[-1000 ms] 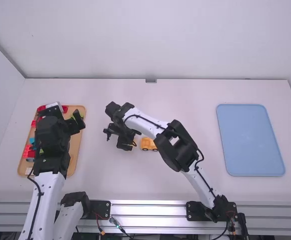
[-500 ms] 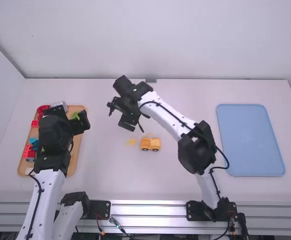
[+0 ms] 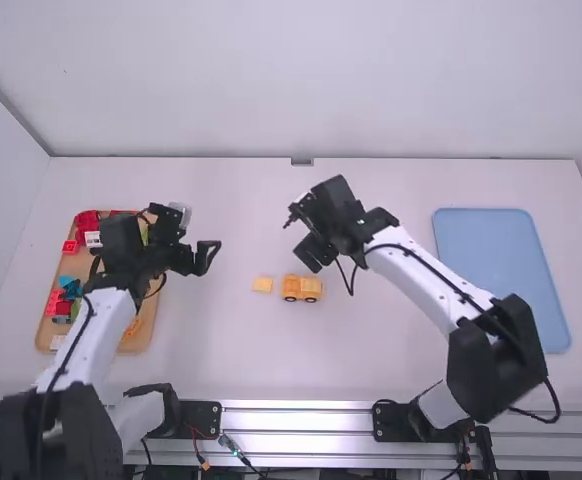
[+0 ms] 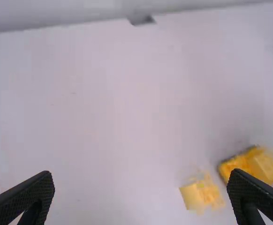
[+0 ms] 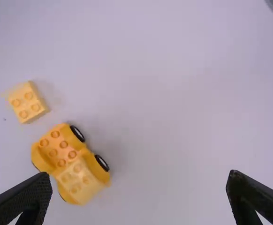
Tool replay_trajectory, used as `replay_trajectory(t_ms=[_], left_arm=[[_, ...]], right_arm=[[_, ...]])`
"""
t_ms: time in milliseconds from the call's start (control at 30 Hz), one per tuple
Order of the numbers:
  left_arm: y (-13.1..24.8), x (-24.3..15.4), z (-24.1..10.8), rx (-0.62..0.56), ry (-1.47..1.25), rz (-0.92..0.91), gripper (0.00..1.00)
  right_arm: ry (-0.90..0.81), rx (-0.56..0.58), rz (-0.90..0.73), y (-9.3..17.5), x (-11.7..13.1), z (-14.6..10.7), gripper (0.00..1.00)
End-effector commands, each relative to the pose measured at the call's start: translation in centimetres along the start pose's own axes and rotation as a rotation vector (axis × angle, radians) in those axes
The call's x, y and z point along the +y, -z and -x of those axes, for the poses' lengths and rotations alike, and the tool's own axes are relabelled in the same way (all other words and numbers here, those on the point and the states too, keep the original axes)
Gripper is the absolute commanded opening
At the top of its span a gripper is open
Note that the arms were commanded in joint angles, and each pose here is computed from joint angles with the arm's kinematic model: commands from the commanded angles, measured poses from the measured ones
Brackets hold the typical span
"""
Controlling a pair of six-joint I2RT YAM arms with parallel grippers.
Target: Assemble lego blocks to make yellow taxi
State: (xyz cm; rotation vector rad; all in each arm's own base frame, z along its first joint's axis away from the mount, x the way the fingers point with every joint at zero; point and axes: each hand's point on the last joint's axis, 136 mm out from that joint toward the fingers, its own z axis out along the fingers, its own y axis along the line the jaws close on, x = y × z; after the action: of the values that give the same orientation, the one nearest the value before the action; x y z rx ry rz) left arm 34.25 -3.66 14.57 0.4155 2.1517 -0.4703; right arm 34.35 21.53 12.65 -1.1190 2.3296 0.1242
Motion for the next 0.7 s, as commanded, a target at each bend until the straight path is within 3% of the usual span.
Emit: replay_trajectory(t_ms=[0,233,400,533,667], left_arm=[[-0.8,-2.8,2.0,-0.036,-0.265,-0.205,0.99],[-4.0,-7.1,-0.4,0.005,-0.669,-0.499,0.99],[-7.1,-9.5,-3.3,0.006,-0.855,-0.634,0.99],[-9.2,-11.3,-5.8,0.032,-0.92,-0.716,0.99],[-11.2,-10.6,-7.5,0.113,-0.925,-0.682,0.99]], right_arm=[[-0.061,-0.055,0.005,1.2,-0.3,-1.3,0.99],[0.003,-0.204,0.127,0.2,0.7,-3.0,0.99],[0.179,-0.352,0.346,0.1,3.8,-4.5,0.99],[0.258,-0.434,0.389,-0.2,4.5,-5.7,0.99],[0.24,-0.475,0.349,-0.8,4.0,-6.2,0.99]])
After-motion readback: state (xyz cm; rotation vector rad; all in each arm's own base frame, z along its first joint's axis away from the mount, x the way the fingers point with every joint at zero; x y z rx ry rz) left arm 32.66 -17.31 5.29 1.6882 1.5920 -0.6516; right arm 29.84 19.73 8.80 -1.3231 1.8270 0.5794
